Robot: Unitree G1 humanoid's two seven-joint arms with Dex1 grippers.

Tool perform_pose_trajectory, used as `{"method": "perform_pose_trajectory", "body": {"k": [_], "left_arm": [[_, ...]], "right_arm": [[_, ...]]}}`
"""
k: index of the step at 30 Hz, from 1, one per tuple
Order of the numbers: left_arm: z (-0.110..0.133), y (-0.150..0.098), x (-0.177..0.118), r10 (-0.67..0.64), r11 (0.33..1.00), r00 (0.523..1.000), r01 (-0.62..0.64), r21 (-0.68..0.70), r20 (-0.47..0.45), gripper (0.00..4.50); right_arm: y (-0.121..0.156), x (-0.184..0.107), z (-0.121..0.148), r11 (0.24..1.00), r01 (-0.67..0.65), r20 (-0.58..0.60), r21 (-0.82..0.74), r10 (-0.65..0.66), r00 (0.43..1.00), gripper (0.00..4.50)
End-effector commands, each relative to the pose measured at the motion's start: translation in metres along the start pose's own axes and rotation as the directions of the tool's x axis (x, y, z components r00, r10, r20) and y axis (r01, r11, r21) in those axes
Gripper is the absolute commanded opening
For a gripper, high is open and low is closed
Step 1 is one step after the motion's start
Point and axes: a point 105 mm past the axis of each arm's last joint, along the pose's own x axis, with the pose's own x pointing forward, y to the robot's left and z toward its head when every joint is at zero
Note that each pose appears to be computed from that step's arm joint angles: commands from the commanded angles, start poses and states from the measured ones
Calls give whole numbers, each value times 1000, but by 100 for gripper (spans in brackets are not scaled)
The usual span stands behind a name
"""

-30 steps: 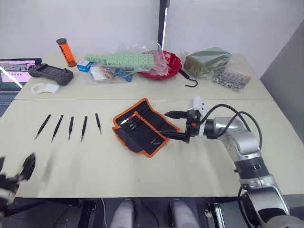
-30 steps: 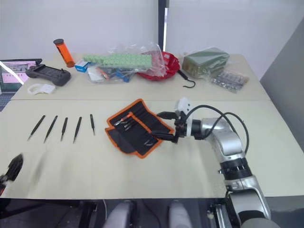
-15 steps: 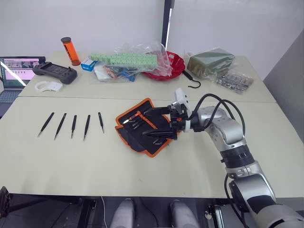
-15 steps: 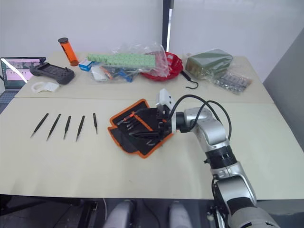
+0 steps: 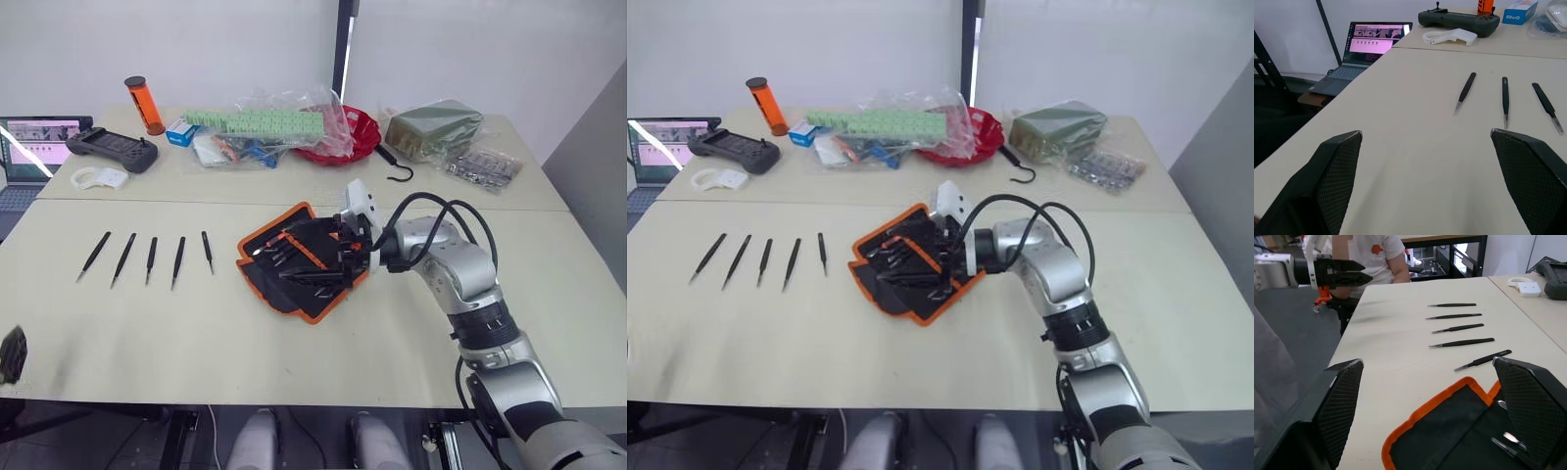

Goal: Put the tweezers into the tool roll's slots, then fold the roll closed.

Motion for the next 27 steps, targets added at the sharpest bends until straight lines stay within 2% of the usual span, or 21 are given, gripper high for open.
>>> {"method": "perform_pose_trajectory", "body": {"k": [1,11,21,27], "left_arm": [[-3,2,21,-36,999,998,37,5,-44,448],[-21,-11,80,-195,976,968,208,67,-156,448],[-23,-26,126,-258,962,955,268,56,-148,448],[-24,-26,148,-245,967,957,252,27,-155,448]], "right_arm": [[4,3,20,998,22,31,-55,-21,999,450],[5,6,34,992,98,60,-80,-94,994,450],[3,0,33,982,166,37,-95,-163,986,450],[3,-3,30,978,184,20,-103,-183,983,450]]}}
